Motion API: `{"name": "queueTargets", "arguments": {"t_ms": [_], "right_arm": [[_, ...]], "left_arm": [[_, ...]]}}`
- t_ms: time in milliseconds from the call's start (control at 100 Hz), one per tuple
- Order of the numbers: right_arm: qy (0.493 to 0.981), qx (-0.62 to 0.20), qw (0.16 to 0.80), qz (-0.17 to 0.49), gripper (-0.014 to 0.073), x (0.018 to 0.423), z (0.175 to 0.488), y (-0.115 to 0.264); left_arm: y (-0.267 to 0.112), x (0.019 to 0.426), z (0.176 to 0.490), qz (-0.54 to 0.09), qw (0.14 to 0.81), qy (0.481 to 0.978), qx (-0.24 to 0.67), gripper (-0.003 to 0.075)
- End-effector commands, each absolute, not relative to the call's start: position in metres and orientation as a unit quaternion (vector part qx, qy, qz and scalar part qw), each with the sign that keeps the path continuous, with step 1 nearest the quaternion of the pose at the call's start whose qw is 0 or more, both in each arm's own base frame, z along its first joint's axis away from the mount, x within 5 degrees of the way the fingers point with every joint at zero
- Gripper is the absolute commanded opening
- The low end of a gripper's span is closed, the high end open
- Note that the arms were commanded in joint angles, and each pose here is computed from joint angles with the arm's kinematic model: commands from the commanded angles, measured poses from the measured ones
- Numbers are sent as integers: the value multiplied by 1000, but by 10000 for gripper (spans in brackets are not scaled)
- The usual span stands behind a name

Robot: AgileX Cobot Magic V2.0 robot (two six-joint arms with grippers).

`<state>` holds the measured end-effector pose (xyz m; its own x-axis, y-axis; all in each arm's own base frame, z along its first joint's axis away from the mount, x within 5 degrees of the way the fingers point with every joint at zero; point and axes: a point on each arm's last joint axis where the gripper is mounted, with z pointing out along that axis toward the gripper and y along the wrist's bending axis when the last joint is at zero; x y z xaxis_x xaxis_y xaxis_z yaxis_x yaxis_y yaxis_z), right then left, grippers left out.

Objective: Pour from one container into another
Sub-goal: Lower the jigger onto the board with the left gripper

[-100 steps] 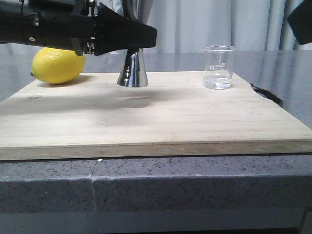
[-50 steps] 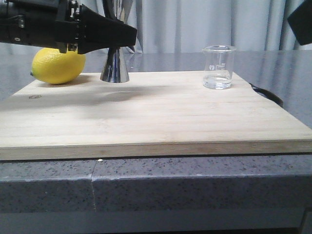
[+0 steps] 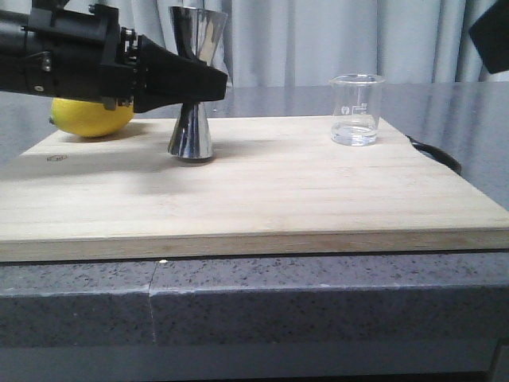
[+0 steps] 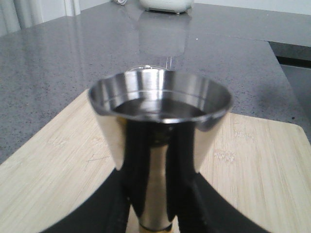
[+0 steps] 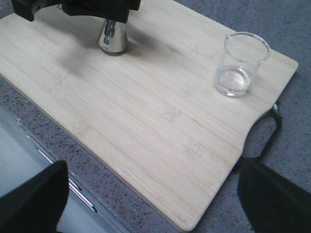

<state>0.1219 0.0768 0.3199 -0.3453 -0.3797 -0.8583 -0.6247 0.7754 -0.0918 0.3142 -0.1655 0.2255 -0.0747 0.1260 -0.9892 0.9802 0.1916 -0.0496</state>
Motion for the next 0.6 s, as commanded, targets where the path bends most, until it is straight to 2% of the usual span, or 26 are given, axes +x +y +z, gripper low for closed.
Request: {"name": "queueTargets", "arguments": {"t_ms": [0, 590], "right_arm": [[787, -300, 524, 123, 638, 125, 334, 76], [787, -301, 524, 122, 638, 125, 334, 76]], "left_arm": [[-166, 314, 255, -469, 540, 543, 440, 145], [-166, 312, 251, -466, 527, 544, 458, 152]]}}
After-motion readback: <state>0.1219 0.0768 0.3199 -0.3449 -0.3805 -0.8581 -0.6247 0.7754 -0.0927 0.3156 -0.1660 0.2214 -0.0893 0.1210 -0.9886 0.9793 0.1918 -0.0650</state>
